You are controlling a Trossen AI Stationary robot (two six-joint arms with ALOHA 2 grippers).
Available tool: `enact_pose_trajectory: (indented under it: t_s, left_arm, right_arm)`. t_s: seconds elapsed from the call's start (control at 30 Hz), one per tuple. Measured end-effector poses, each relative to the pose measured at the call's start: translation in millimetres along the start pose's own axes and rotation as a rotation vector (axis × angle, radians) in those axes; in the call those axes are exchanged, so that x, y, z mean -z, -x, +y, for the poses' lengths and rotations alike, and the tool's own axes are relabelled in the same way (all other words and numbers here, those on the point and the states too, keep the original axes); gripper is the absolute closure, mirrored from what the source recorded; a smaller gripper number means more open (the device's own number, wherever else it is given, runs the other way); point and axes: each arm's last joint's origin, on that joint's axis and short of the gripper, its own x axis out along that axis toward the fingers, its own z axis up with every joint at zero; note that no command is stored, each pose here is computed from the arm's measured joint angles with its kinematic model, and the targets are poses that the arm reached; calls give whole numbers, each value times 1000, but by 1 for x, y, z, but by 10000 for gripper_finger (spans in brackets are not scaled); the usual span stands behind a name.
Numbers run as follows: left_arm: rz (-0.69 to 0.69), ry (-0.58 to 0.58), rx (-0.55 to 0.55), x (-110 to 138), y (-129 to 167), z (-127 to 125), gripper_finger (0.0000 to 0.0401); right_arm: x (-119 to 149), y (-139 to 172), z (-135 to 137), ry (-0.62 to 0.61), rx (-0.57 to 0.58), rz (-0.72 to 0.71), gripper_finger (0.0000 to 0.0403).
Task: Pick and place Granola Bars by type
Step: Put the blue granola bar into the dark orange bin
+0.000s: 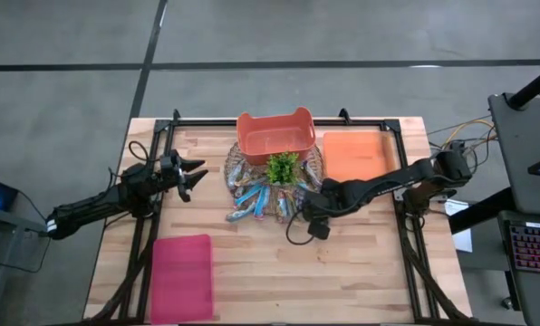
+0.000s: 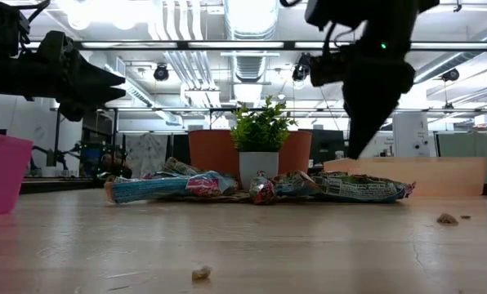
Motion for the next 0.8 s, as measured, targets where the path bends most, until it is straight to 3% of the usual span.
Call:
enact_pose_trajectory:
  t_s: [0.8]
  left_arm:
    - [-1, 0, 0, 0, 0, 0, 227]
  right_arm:
    - [18, -36, -10, -34, -11, -20, 175]
